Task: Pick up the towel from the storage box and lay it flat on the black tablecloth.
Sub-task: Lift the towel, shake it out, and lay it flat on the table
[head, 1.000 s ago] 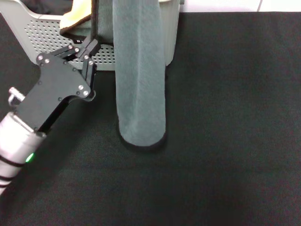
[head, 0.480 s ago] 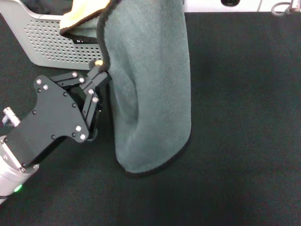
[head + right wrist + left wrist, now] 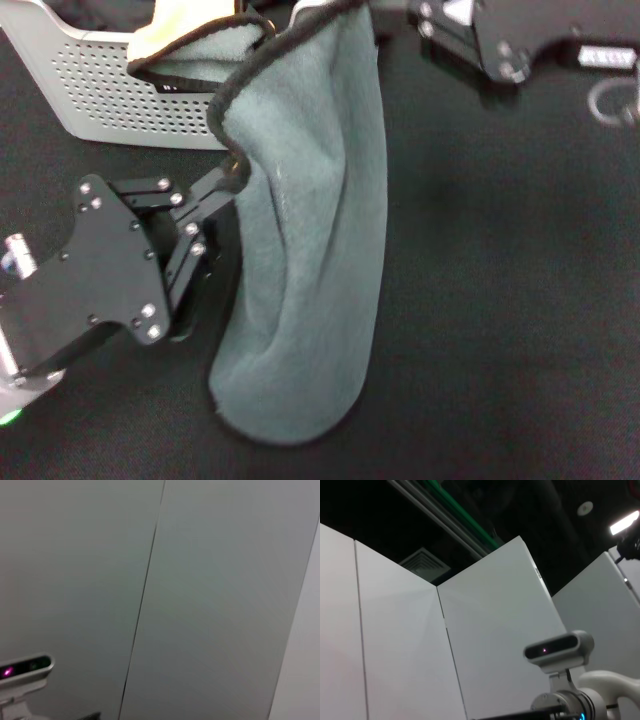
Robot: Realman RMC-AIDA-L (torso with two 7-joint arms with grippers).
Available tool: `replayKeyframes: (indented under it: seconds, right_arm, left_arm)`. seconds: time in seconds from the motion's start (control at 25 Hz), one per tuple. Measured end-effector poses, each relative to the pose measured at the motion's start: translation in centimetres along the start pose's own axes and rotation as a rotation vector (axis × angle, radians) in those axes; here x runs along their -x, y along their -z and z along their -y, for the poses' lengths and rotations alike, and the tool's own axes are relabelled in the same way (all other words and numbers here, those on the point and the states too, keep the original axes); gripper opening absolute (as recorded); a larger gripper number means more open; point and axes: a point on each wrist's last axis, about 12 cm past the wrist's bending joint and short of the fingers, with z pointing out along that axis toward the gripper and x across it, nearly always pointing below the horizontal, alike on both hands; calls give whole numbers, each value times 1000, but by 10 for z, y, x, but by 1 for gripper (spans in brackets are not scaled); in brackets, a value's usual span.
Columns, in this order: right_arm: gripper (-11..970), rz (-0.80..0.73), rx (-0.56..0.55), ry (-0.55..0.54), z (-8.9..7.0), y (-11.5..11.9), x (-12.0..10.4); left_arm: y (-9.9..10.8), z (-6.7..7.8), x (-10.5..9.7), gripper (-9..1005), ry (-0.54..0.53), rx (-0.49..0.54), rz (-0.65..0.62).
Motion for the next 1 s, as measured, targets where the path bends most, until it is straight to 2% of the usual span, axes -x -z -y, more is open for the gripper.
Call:
replayKeyframes:
  seconds: [0.24,0.44,0.64,1.0]
  right_arm:
    - [16,-15,30,-16,-32,24,-6]
    - [16,-8,67,-55,-55,42,-5]
    - [16,13,96,-92,-76,65,-5]
    - [16,113,136,-135,-109,119,-1]
  left_arm:
    - [10,-4,14,10,78,-51,-14]
    - [12,-3,24,9,149,-145,-40]
    - [12,2,38,8,170,-250,-43]
    - [3,14,52,8,207,-343,2]
